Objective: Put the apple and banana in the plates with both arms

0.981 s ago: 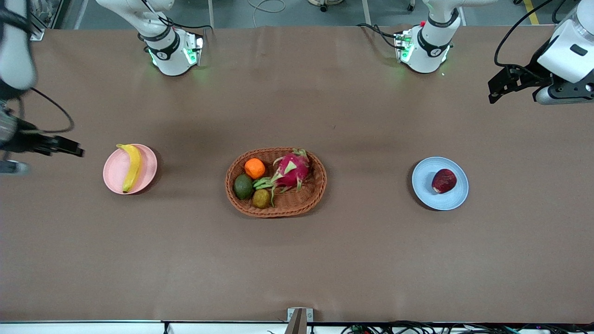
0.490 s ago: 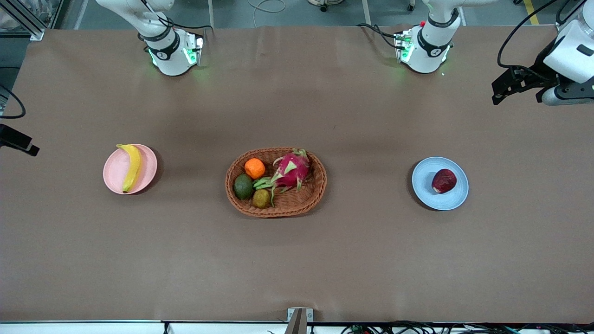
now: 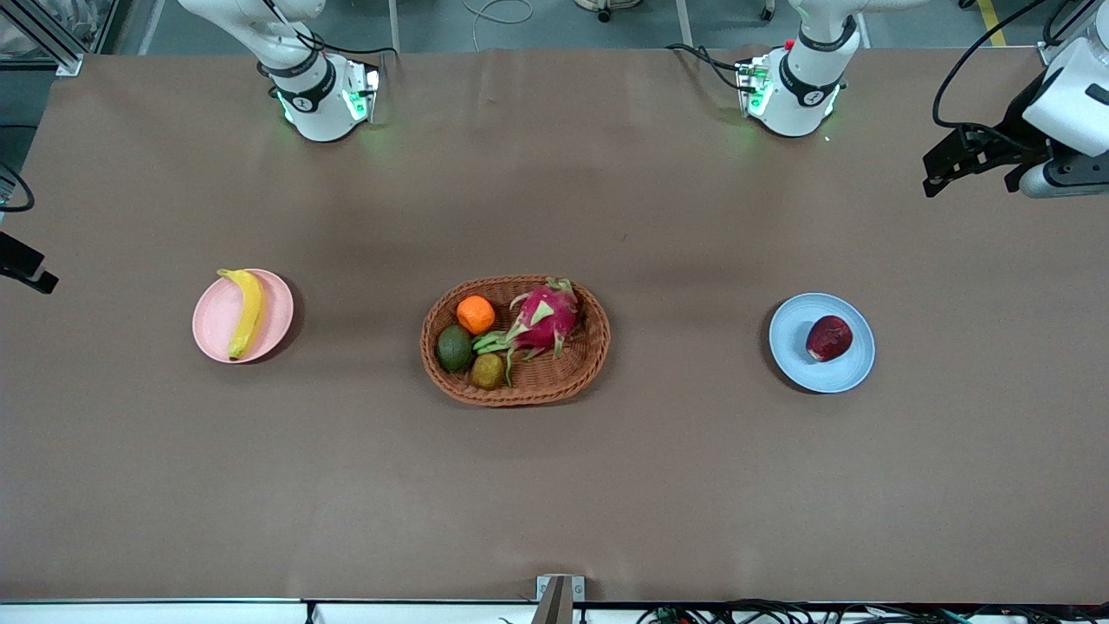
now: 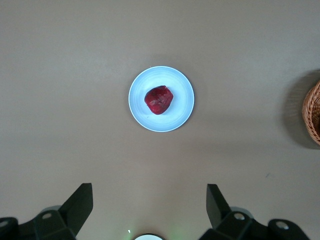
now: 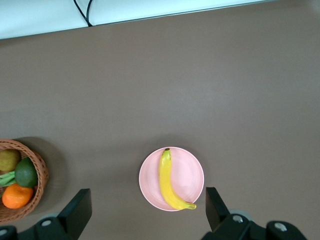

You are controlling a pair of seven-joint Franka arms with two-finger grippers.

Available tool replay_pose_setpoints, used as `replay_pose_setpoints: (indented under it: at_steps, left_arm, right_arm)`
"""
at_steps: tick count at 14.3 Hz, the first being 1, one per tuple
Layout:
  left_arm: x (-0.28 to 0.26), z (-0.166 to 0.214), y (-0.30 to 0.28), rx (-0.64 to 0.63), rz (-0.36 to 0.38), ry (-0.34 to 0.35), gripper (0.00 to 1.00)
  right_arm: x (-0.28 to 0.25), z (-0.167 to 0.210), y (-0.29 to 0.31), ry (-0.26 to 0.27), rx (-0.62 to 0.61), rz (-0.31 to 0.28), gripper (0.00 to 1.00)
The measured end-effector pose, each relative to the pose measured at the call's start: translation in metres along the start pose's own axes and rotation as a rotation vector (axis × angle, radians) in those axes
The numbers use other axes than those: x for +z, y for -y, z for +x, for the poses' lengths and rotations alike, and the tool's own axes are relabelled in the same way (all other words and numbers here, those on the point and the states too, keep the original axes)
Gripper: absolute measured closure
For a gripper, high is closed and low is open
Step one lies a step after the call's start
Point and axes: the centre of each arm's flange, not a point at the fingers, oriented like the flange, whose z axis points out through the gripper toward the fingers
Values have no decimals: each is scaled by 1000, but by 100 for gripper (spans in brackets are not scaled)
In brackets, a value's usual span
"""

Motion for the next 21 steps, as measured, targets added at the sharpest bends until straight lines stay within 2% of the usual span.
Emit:
replay_pose_setpoints:
  at_steps: [2, 7, 10, 14, 21]
  left_arm:
    - [0, 0, 0, 0, 0, 1, 0]
    - [0, -1, 0, 1, 0, 1, 0]
    - [-2, -3, 0, 3, 1, 6, 0]
    - [-3, -4, -1, 28, 1, 5, 0]
    - [-9, -4, -1, 32, 0, -8, 0]
  right_arm:
    - [-1, 1, 21, -1, -42, -32, 0]
    - [-22, 1, 23, -41, -34, -37, 0]
    - [-27, -8, 19, -5, -8, -33, 0]
    - [-30, -22, 15, 8, 3, -28, 0]
    - [-19, -50, 12, -10, 3, -17, 0]
